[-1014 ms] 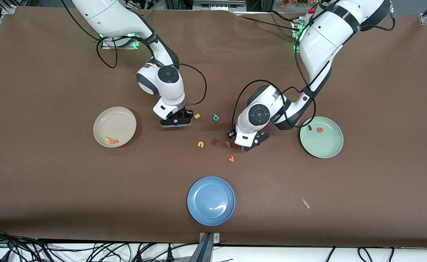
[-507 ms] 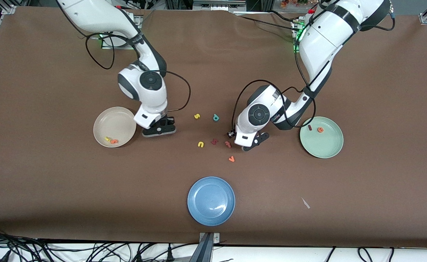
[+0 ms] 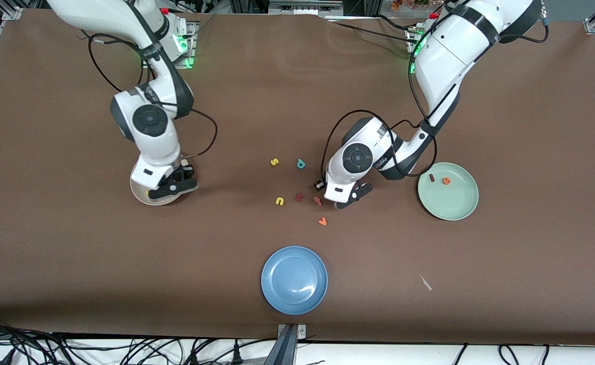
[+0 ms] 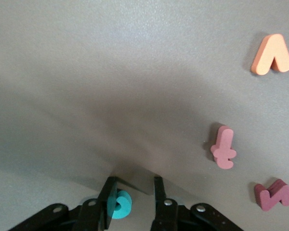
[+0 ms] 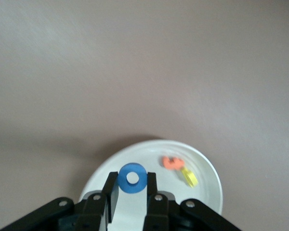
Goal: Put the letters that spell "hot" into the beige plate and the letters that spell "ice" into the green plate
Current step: 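Carry the blue 'o' onto the cream plate and open the right gripper, then retract the right gripper to rest while the left gripper lifts the teal letter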
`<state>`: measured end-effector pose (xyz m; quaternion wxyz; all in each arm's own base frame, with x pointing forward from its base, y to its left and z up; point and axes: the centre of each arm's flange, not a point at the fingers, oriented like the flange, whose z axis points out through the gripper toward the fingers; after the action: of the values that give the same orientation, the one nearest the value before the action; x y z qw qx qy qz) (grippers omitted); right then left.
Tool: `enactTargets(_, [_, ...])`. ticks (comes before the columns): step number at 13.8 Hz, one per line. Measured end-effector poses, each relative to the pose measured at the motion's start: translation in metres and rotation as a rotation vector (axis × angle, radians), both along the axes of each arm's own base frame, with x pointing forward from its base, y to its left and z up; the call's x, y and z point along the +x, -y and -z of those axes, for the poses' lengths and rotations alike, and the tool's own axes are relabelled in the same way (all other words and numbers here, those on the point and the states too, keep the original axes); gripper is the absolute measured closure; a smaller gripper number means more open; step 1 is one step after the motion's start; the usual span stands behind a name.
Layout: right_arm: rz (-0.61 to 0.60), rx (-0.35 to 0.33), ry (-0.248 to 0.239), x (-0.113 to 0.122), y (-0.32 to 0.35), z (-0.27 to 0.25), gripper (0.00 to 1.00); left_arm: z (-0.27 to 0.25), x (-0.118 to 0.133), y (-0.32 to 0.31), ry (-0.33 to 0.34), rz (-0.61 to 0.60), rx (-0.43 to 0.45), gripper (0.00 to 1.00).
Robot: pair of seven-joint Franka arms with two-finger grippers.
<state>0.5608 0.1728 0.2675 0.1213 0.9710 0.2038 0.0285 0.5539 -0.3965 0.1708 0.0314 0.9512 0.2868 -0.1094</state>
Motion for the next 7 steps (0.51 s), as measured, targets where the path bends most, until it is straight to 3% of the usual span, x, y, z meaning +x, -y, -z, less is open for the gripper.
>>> enactTargets(5, [0.037, -0.028, -0.049, -0.030, 0.029, -0.018, 0.68, 0.000, -0.003, 0.001, -0.014, 0.024, 0.010, 0.63])
enactTargets(7, [0.058, -0.025, -0.089, -0.037, 0.039, -0.037, 0.53, 0.000, -0.006, 0.003, -0.032, 0.040, 0.023, 0.63])
